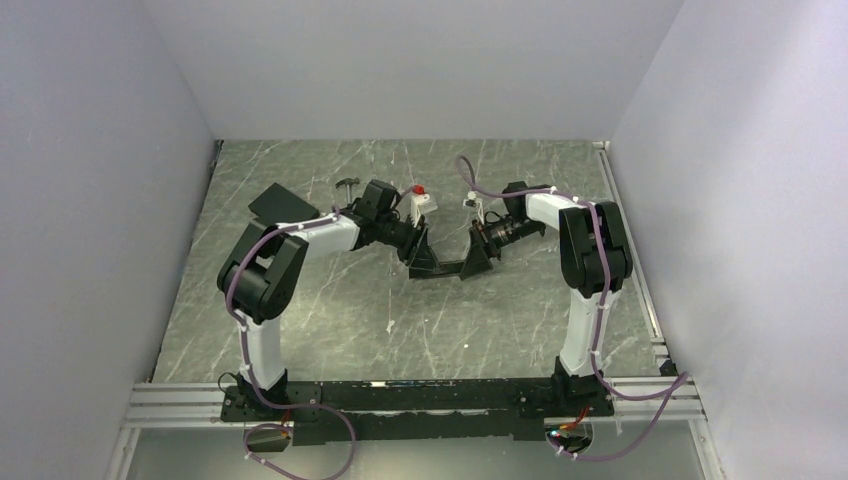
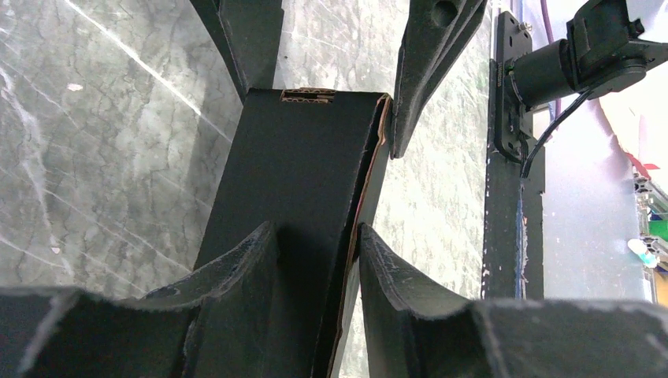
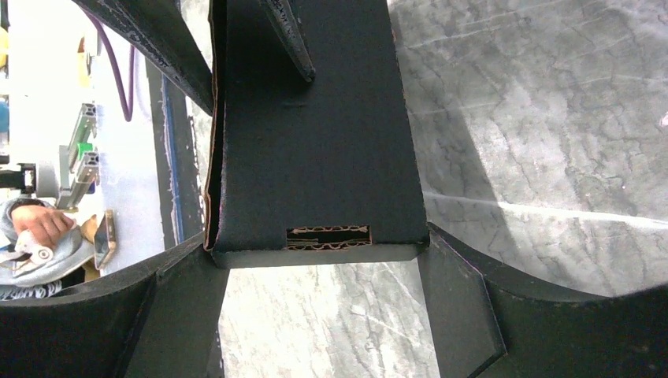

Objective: Fold the paper box
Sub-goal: Close the paper box at the center of the board.

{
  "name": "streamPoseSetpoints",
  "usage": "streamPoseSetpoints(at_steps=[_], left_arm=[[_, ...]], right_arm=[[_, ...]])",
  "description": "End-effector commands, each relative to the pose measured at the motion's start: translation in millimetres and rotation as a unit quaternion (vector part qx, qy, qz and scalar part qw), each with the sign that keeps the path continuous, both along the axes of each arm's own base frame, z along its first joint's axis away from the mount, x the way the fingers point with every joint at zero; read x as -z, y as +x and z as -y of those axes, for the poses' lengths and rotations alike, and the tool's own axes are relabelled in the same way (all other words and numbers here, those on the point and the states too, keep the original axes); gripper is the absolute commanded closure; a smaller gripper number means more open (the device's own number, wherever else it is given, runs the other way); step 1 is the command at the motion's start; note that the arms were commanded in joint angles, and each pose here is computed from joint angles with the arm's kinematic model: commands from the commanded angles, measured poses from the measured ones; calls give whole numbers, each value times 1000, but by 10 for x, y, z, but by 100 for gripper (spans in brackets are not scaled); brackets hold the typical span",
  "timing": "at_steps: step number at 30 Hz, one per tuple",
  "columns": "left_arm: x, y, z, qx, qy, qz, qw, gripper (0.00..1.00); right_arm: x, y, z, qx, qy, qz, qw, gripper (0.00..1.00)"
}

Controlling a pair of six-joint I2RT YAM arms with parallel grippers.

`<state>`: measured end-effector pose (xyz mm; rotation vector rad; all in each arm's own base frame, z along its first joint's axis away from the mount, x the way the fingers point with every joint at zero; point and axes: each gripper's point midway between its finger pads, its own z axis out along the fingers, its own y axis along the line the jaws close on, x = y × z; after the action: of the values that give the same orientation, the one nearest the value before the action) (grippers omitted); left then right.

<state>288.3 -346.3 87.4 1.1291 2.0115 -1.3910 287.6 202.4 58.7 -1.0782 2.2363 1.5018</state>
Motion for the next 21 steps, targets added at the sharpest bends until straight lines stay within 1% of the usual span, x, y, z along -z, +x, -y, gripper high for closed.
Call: streamPoseSetpoints(at_steps=[1, 3, 5, 6, 7, 9, 17, 21], left_arm=[[466, -210, -101, -9, 69, -72, 995, 58], [474, -199, -84, -6, 67, -75, 995, 58], [461, -190, -65, -13, 68, -93, 993, 58], [462, -185, -60, -13, 68, -96, 993, 58], [464, -176, -55, -13, 68, -99, 993, 58], [470, -164, -43, -12, 66, -105, 992, 58], [500, -79, -27, -16, 62, -124, 990, 58], [503, -12, -29, -20, 61, -127, 990, 58]], right_arm=[[-198, 193, -34, 11, 44, 22, 999, 18], [-194, 190, -40, 9, 45, 16, 999, 16], [-185, 194, -44, 12, 45, 7, 999, 15], [-193, 188, -53, 10, 48, 4, 999, 13], [-206, 181, -55, 7, 50, 1, 999, 10], [-215, 182, -58, 5, 51, -6, 999, 1], [-161, 277, -46, 28, 31, -42, 998, 0], [-175, 404, 19, 53, 33, -36, 997, 0]])
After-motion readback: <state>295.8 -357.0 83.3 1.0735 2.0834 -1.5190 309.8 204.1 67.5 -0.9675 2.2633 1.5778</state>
